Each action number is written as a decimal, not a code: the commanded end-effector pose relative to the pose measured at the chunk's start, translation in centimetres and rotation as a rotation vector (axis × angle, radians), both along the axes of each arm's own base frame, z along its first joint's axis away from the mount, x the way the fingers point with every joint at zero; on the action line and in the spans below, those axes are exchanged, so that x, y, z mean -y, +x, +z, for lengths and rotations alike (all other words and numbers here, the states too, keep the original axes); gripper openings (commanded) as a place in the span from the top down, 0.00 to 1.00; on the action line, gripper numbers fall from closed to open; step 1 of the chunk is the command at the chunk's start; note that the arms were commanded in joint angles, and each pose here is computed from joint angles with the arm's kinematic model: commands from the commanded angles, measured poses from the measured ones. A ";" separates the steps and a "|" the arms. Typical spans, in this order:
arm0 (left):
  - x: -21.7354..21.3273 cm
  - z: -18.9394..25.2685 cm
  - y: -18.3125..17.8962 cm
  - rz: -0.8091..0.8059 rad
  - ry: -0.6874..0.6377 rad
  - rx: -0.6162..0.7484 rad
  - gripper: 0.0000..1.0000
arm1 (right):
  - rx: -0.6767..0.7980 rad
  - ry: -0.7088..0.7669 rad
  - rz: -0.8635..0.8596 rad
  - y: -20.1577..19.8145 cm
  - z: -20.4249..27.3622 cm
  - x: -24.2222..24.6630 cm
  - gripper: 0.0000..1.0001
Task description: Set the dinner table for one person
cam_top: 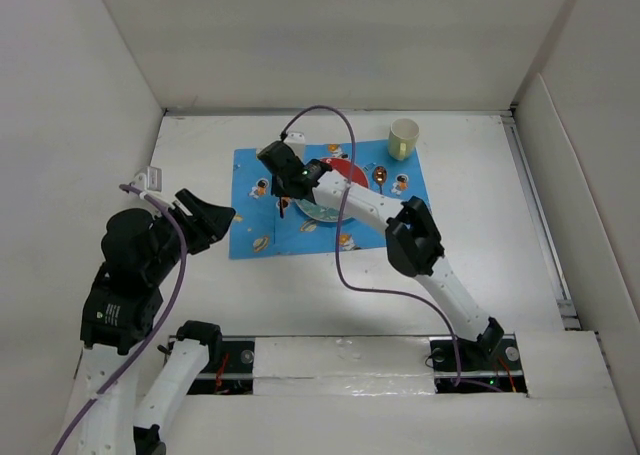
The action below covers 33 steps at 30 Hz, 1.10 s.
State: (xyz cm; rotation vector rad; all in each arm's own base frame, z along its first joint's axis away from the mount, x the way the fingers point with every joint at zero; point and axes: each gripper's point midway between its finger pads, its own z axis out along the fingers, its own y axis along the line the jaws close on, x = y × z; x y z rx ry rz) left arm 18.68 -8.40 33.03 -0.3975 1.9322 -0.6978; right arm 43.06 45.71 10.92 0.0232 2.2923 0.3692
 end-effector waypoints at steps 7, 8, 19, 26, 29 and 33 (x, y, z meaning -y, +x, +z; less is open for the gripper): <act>0.9 -0.4 0.8 -0.049 -0.006 0.026 0.53 | -0.067 0.016 -0.048 -1.0 -3.7 -0.8 1.00; 1.0 -0.5 0.8 -0.050 -0.007 0.024 0.53 | -0.072 0.012 -0.051 -1.0 -4.2 -0.8 1.00; 0.9 -1.2 1.1 -0.047 0.001 0.006 0.52 | -0.150 -0.017 -0.076 -2.2 -7.8 0.0 0.99; 0.7 -0.9 1.3 -0.032 0.002 0.014 0.51 | -0.149 0.009 -0.058 -2.3 -6.6 -0.5 0.73; 0.6 -0.6 1.5 -0.023 0.005 0.019 0.50 | -0.118 0.037 -0.047 -2.2 -3.8 -0.6 0.59; 0.5 -0.3 2.2 -0.008 -0.002 0.027 0.47 | -0.048 0.128 0.057 -2.5 4.0 -1.0 0.43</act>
